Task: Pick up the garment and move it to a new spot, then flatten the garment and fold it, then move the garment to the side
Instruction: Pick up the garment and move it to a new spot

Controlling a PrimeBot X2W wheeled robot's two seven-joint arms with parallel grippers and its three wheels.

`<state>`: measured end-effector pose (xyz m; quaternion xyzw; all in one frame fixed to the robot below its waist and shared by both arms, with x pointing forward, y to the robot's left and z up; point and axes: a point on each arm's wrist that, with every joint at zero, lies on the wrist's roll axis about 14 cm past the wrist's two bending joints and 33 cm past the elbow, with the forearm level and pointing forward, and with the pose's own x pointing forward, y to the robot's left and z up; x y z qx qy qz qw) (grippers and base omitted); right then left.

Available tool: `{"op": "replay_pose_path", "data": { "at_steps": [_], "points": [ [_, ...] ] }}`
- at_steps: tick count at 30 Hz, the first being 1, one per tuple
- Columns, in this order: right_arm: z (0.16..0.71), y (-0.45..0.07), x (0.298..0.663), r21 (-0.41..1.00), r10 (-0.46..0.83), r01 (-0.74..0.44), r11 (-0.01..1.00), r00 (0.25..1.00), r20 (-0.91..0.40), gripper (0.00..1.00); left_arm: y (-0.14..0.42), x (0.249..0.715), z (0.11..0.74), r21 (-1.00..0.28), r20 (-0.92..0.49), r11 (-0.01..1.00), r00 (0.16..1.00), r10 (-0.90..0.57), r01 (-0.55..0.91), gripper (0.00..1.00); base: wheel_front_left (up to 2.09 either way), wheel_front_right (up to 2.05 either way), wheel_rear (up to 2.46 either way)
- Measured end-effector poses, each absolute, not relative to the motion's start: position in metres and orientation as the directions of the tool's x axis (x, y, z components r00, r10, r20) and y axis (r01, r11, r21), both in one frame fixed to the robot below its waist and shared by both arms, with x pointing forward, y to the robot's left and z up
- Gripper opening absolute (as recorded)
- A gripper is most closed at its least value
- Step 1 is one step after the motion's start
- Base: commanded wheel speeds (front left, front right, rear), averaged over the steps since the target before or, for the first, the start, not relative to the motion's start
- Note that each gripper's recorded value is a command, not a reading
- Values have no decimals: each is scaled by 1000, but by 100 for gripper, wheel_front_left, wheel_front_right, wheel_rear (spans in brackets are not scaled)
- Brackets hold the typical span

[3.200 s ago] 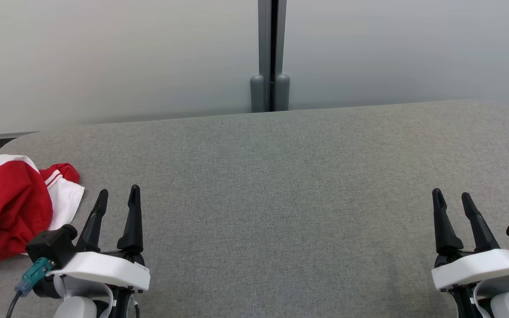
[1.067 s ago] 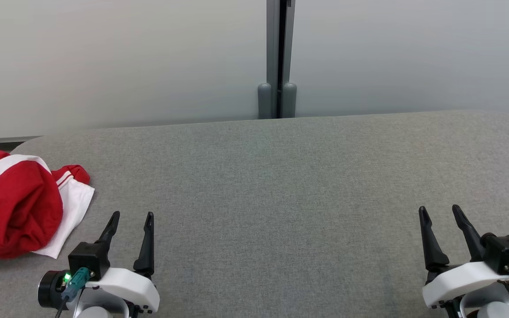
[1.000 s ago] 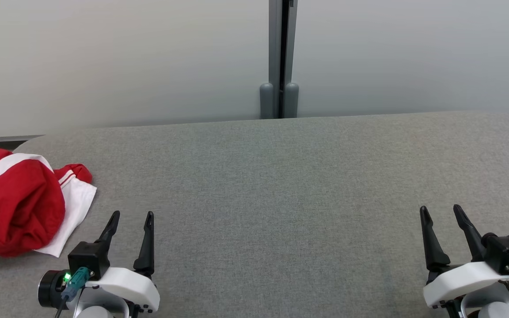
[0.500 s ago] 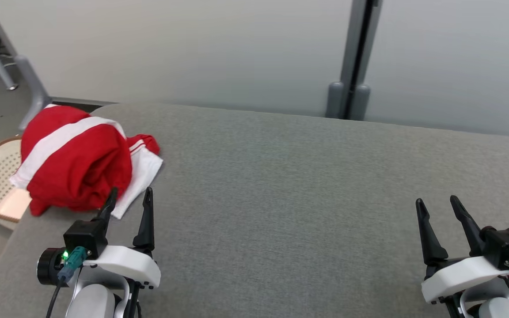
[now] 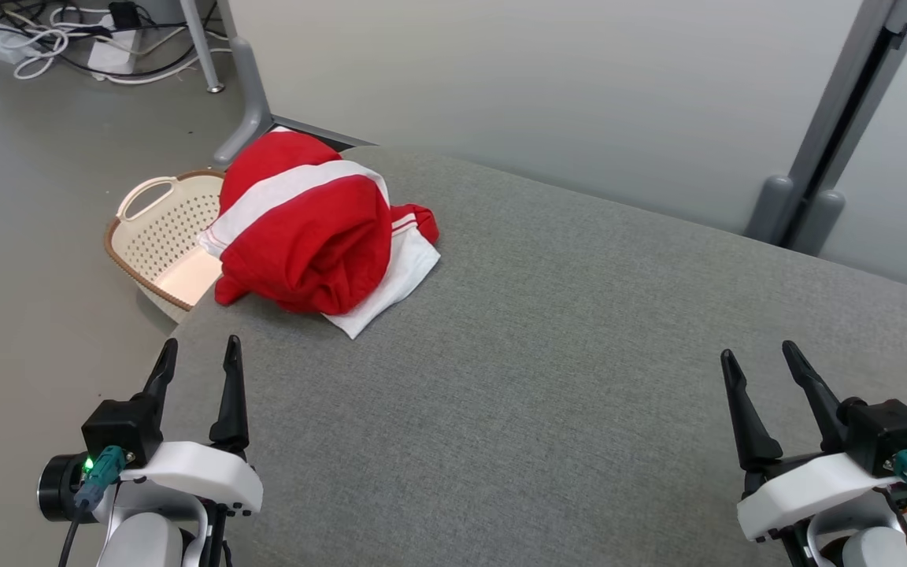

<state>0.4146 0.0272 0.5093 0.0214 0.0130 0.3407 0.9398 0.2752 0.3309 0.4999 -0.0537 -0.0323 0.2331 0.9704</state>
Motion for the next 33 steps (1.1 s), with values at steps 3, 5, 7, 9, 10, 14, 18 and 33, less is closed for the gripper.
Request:
{"op": "replay_pose_path", "data": {
  "at_steps": [3, 5, 7, 9, 10, 14, 18, 33],
  "points": [
    [508, 38, 413, 49, 665, -664, 746, 747, -16, 100, 338, 266, 500, -120, 39, 872, 876, 481, -474, 100, 0, 0, 0],
    [507, 40, 413, 49, 669, -667, 743, 743, -19, 100, 341, 265, 500, -119, 37, 868, 871, 489, -482, 100, 0, 0, 0],
    [507, 40, 414, 48, 670, -668, 742, 742, -20, 100, 341, 265, 500, -120, 37, 867, 870, 491, -484, 100, 0, 0, 0],
    [507, 40, 414, 47, 670, -669, 742, 742, -19, 100, 342, 264, 501, -121, 39, 866, 869, 493, -485, 100, 0, 0, 0],
    [507, 40, 414, 47, 670, -668, 742, 742, -19, 100, 342, 264, 501, -121, 39, 866, 869, 493, -486, 100, 0, 0, 0],
    [506, 39, 415, 48, 668, -667, 744, 744, -23, 100, 341, 265, 500, -120, 37, 866, 870, 492, -485, 100, 0, 0, 0],
    [504, 37, 418, 55, 665, -663, 747, 747, -29, 100, 340, 271, 499, -115, 27, 871, 875, 483, -477, 100, 0, 0, 0],
    [472, -3, 474, 63, 615, -612, 788, 783, -90, 100, 345, 376, 451, -79, -186, 894, 888, 421, -440, 100, 0, 0, 0]
  ]
}}
